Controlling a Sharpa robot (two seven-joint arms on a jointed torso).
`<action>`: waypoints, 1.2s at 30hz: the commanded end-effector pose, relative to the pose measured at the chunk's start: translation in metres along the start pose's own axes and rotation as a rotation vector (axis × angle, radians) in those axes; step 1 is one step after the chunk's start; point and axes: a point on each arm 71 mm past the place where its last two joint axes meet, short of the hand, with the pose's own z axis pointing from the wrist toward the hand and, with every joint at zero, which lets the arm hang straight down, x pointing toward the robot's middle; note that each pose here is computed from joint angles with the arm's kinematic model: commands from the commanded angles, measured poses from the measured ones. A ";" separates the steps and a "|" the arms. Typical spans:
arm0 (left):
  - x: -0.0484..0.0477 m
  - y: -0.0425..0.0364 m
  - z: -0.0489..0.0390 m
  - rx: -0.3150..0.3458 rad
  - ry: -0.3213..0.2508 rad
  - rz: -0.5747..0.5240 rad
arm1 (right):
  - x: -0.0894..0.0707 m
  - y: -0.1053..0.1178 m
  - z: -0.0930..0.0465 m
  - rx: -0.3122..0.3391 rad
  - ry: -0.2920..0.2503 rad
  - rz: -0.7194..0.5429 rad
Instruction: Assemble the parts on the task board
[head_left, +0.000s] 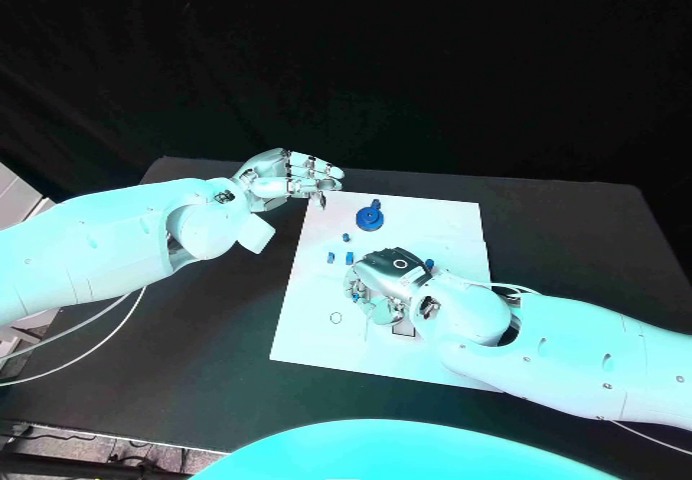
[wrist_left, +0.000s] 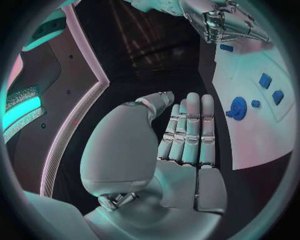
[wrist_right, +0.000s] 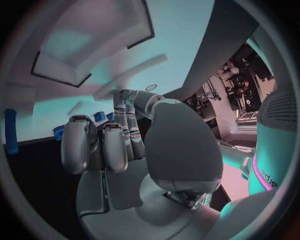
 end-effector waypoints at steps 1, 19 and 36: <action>0.0024 -0.0008 0.0006 0.005 0.020 -0.006 | 0.008 0.002 -0.002 -0.004 0.034 0.009; 0.0006 0.0002 -0.0013 -0.002 0.022 -0.008 | -0.019 -0.028 -0.030 0.052 -0.084 0.131; -0.0005 0.0031 -0.0019 -0.002 0.018 -0.011 | -0.075 -0.114 -0.071 0.227 0.012 0.193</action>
